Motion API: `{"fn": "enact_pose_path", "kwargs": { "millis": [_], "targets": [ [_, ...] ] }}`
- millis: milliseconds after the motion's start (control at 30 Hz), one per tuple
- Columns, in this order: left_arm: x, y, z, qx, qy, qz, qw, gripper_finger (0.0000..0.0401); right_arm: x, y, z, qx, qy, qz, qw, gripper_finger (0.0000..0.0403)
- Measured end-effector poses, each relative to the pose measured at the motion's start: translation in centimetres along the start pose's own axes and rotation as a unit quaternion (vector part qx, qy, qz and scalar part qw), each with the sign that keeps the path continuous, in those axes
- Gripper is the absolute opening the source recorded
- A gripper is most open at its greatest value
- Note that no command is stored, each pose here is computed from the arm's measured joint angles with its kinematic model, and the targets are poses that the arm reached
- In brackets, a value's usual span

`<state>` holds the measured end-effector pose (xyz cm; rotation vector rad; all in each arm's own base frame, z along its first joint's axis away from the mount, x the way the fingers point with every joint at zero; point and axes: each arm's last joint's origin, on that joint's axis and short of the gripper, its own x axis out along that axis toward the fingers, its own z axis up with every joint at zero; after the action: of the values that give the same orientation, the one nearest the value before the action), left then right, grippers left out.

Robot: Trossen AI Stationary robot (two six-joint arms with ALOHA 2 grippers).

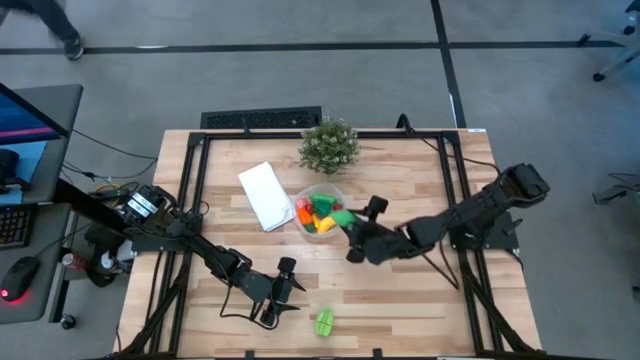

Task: Pick and placing Produce into tupperware
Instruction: Put the green corn into the transparent bin

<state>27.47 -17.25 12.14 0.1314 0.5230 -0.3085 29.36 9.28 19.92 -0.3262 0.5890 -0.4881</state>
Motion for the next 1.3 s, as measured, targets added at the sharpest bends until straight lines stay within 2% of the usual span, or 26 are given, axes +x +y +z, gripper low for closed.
{"fn": "enact_pose_path", "kwargs": {
  "millis": [333,733,1100,1300],
  "targets": [
    [0.0,0.0,-0.1,0.001,0.006,0.001,1.0,0.0233,4.4,-2.2,0.4,0.028,0.0,0.022,0.999,0.023],
    [0.0,0.0,-0.4,-0.004,0.018,-0.002,1.0,0.0233,9.4,-1.8,-2.7,0.022,0.055,0.027,0.998,0.023],
    [0.0,0.0,-0.5,-0.006,0.027,-0.002,1.0,0.0233,9.9,-1.9,-2.5,0.024,0.043,0.023,0.999,0.023],
    [0.0,0.0,-0.5,-0.007,0.027,-0.002,1.0,0.0233,10.6,-3.0,-2.6,0.054,0.046,0.007,0.997,0.023]
  ]
}}
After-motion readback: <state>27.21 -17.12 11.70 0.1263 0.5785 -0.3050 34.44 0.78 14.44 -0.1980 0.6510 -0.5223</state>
